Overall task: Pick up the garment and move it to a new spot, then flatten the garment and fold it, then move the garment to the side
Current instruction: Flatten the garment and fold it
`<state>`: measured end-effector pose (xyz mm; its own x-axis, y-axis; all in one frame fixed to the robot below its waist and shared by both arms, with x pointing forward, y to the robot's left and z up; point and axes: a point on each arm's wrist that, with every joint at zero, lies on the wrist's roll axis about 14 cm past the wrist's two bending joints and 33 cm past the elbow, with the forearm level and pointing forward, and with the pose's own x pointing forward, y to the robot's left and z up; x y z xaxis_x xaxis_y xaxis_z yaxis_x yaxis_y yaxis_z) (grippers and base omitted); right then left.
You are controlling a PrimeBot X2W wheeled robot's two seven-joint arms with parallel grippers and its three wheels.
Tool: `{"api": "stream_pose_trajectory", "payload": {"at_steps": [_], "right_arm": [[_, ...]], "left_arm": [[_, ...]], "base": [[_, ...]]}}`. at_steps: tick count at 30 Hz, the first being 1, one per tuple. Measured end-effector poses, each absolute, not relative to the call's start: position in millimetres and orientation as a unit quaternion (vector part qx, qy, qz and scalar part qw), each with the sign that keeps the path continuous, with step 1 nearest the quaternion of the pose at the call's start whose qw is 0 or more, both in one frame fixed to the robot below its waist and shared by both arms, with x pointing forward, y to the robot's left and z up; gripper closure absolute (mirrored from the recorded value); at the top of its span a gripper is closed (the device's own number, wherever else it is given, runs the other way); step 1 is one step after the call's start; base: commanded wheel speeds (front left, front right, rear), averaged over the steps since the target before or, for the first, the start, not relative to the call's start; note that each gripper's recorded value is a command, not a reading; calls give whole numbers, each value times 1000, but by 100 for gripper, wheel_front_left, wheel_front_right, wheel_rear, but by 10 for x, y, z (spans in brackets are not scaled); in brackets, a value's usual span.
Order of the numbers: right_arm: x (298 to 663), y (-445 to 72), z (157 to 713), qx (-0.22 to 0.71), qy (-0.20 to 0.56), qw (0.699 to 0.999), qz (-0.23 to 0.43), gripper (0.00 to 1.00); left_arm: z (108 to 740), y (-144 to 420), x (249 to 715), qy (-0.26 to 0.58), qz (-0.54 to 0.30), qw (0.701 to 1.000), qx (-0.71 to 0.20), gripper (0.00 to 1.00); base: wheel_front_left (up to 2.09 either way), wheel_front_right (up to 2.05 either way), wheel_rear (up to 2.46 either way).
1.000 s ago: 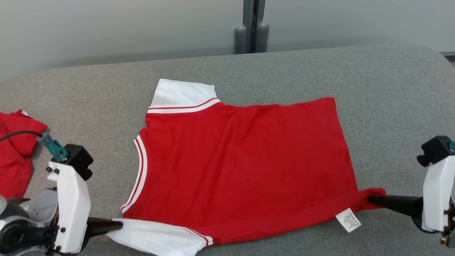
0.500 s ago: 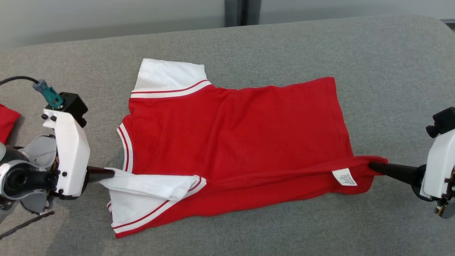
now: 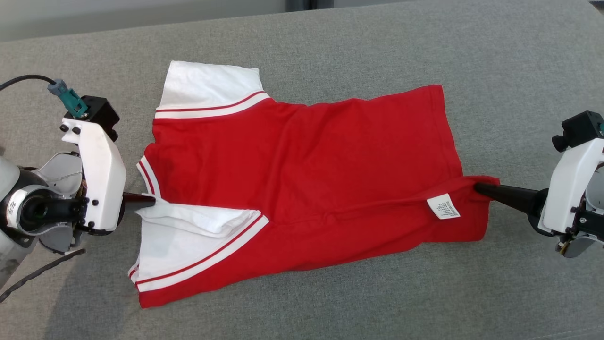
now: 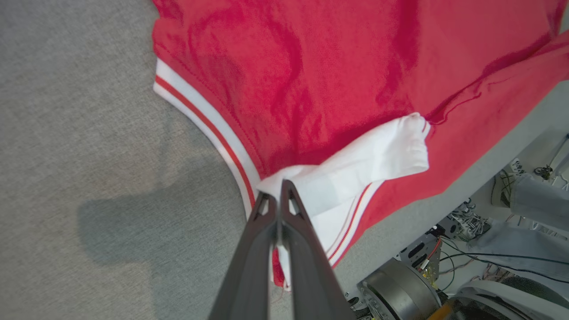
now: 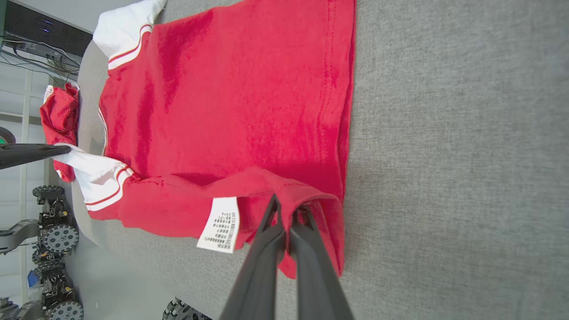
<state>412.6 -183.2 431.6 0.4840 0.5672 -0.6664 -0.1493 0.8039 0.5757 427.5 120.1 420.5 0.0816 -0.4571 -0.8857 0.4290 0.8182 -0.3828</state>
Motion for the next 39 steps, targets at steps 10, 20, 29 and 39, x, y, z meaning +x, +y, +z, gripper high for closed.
{"api": "stream_pose_trajectory", "payload": {"at_steps": [10,20,29,39], "right_arm": [[4241,-1767,4311,216,449,839,219,0],[4394,-1740,4729,203,333,893,224,0],[4355,-1896,4982,202,210,937,193,0],[4196,-2076,4943,189,161,956,154,0]], "left_arm": [[4131,1177,4423,590,-296,751,-18,0],[4503,1253,4569,490,-289,822,-15,0],[4744,1360,4445,364,-250,896,-50,0],[4891,1602,4060,223,-147,957,-109,0]], "base": [[0,0,0],[0,0,0],[0,0,0],[0,0,0]]}}
